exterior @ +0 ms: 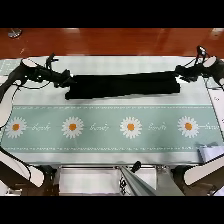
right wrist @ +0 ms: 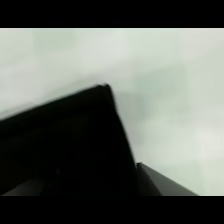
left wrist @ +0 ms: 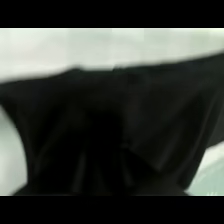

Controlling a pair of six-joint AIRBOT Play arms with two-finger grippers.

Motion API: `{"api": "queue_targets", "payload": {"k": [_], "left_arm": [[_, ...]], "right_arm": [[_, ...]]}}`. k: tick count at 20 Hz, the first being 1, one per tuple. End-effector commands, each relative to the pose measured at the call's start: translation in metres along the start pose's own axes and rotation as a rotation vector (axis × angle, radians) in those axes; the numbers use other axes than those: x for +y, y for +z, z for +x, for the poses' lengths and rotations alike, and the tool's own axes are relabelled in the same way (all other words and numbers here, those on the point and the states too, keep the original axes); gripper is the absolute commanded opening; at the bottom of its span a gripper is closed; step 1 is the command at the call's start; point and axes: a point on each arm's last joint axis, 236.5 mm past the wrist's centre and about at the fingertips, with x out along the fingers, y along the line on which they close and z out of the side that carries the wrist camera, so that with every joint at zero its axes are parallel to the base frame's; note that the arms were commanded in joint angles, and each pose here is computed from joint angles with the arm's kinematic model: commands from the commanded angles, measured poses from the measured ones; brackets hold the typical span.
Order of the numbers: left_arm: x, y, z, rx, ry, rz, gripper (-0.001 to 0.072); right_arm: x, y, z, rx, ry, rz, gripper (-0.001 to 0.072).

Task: Fold the shirts.

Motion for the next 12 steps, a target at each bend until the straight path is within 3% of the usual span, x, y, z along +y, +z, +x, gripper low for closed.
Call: {"api": "queue_targets", "payload": {"k": [1,5,12], "left_arm": [[-0.016,-0.011,-0.026,0.037,-0.010,0.073,0.0191],[-0.060,0.010,-0.068,-0.106,0.000,0.187,0.0191],[-0.109,0.007,-0.093,-0.164,-0.016,0.288,0.0182]], "right_arm": [[-0.031,-0.027,-0.016,0.133,0.018,0.070,0.0597],[-0.021,-0.019,-0.014,0.128,0.294,0.308,0.0598],[0.017,-0.020,0.035,0.120,0.406,0.436,0.0591]]}}
